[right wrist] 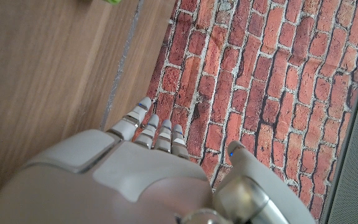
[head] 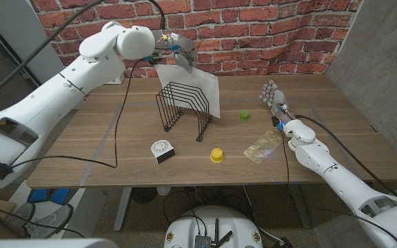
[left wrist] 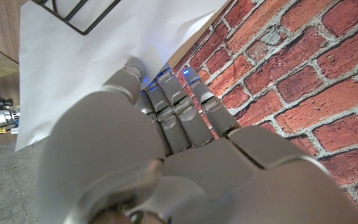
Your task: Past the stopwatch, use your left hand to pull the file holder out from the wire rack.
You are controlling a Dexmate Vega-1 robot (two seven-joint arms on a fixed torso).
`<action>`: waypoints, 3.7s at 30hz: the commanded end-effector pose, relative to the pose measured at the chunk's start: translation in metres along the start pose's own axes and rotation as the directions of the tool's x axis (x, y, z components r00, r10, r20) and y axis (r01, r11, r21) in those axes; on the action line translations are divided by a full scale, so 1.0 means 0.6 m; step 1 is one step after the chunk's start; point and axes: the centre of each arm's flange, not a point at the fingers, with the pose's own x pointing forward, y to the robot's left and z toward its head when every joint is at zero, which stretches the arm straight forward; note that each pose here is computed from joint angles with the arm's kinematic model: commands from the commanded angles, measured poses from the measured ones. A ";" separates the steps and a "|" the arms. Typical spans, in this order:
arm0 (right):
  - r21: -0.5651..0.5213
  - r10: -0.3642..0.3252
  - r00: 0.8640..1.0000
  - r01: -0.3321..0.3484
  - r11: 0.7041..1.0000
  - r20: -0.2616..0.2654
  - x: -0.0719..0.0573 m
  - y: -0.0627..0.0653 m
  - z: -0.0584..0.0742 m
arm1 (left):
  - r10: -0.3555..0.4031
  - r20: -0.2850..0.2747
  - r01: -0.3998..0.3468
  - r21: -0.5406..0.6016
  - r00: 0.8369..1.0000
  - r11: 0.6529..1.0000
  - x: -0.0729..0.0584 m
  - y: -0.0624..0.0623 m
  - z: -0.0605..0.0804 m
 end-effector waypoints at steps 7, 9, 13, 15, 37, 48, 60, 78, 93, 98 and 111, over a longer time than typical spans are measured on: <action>-0.009 0.006 1.000 -0.006 1.000 0.002 -0.005 0.004 0.001 | 0.027 -0.025 -0.028 -0.009 0.999 1.000 -0.027 0.037 -0.008; -0.010 0.007 1.000 -0.007 1.000 0.002 -0.005 0.005 0.001 | 0.032 -0.028 -0.033 -0.020 0.999 0.999 -0.030 0.041 -0.010; -0.016 0.009 1.000 -0.009 1.000 0.002 -0.005 0.006 0.002 | 0.047 -0.023 -0.048 -0.025 0.999 0.999 -0.036 0.047 -0.014; -0.018 0.011 1.000 -0.011 1.000 0.002 -0.005 0.006 0.003 | 0.052 -0.030 -0.053 -0.036 0.998 0.998 -0.039 0.050 -0.015; -0.032 0.016 1.000 -0.016 0.999 0.003 0.000 0.008 0.006 | 0.166 -0.083 -0.174 -0.101 0.983 0.980 -0.072 0.074 -0.040; -0.037 0.012 1.000 -0.012 0.999 0.003 -0.001 0.007 0.005 | 0.200 -0.188 -0.232 -0.167 0.962 0.958 -0.093 0.073 -0.052; -0.044 0.011 1.000 -0.011 0.999 -0.002 -0.001 0.005 0.005 | 0.222 -0.289 -0.293 -0.228 0.931 0.929 -0.119 0.066 -0.067; -0.047 0.009 1.000 -0.009 0.999 0.005 0.001 0.000 0.003 | 0.279 -0.417 -0.430 -0.333 0.865 0.839 -0.149 0.042 -0.089; -0.028 0.003 0.999 -0.002 1.000 0.033 -0.001 -0.001 0.006 | 0.240 -0.478 -0.487 -0.503 0.845 0.714 -0.168 0.002 -0.108; -0.037 0.007 1.000 -0.006 0.999 0.030 -0.002 0.000 0.007 | 0.235 -0.527 -0.526 -0.511 0.816 0.680 -0.181 -0.008 -0.111; -0.041 0.012 0.999 -0.010 0.999 0.034 -0.005 0.001 0.010 | 0.205 -0.612 -0.611 -0.584 0.764 0.534 -0.232 -0.030 -0.129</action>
